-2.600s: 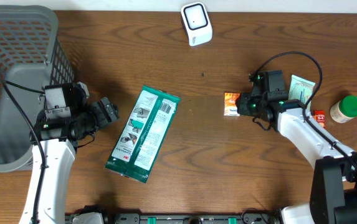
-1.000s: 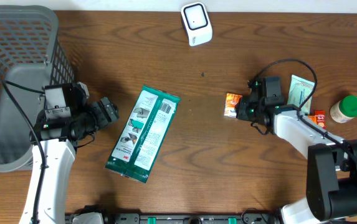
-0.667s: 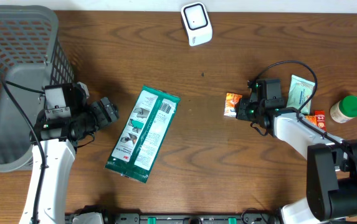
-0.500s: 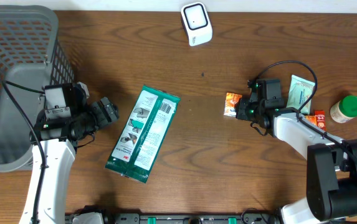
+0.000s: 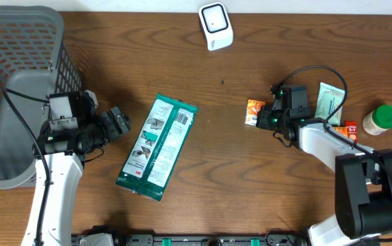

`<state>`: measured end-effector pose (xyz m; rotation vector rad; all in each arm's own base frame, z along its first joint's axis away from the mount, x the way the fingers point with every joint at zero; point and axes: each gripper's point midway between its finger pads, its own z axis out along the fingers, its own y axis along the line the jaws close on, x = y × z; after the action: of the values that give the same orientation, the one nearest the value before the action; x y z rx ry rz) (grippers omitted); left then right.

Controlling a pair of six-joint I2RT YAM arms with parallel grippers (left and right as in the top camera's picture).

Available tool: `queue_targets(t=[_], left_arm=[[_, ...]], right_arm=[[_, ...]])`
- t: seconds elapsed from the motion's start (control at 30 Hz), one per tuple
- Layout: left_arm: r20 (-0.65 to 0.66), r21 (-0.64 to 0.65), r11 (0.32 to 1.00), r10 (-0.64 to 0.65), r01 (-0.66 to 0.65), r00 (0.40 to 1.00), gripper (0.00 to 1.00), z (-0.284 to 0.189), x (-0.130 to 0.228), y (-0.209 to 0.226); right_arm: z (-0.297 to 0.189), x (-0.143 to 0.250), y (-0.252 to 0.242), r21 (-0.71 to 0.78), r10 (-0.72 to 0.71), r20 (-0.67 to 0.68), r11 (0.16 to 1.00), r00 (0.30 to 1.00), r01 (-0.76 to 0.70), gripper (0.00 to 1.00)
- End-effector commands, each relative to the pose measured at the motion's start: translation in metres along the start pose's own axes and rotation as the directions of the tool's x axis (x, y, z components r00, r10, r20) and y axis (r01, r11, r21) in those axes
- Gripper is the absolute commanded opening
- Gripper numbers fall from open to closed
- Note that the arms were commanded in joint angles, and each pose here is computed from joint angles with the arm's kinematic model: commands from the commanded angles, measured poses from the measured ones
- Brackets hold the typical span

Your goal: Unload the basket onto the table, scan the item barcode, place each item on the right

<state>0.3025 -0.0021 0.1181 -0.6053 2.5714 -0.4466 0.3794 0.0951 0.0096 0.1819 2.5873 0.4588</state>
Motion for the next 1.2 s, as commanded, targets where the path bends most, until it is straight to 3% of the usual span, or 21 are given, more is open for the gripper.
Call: queue_targets(t=[0.0, 0.17, 0.5, 0.67, 1.0, 1.17], left_arm=[[0.008, -0.016, 1.0, -0.021, 0.021, 1.0, 0.93, -0.001, -0.003, 0.004], [0.008, -0.016, 1.0, -0.021, 0.021, 1.0, 0.93, -0.001, -0.003, 0.004], [0.008, -0.016, 1.0, -0.021, 0.021, 1.0, 0.93, -0.001, -0.003, 0.004], [0.008, -0.016, 1.0, -0.021, 0.021, 1.0, 0.93, -0.001, -0.003, 0.004], [0.009, -0.016, 1.0, -0.021, 0.021, 1.0, 0.93, -0.001, -0.003, 0.004], [0.008, -0.016, 1.0, -0.021, 0.021, 1.0, 0.93, -0.001, -0.003, 0.004]], right_arm=[[0.013, 0.026, -0.017, 0.049, 0.02, -0.078, 0.999, 0.997, -0.016, 0.01], [-0.018, -0.003, 0.016, -0.054, -0.082, -0.04, 0.995, 0.996, 0.08, 0.01], [-0.133, -0.046, 0.062, -0.08, -0.281, -0.128, 0.959, 0.951, 0.272, 0.01], [-0.177, -0.075, 0.083, -0.078, -0.333, -0.083, 0.942, 0.939, 0.327, 0.01], [-0.273, -0.154, 0.105, 0.158, -0.336, 0.081, 0.934, 0.938, 0.321, 0.01], [-0.275, -0.192, 0.111, 0.296, -0.379, 0.144, 0.898, 0.914, 0.326, 0.01]])
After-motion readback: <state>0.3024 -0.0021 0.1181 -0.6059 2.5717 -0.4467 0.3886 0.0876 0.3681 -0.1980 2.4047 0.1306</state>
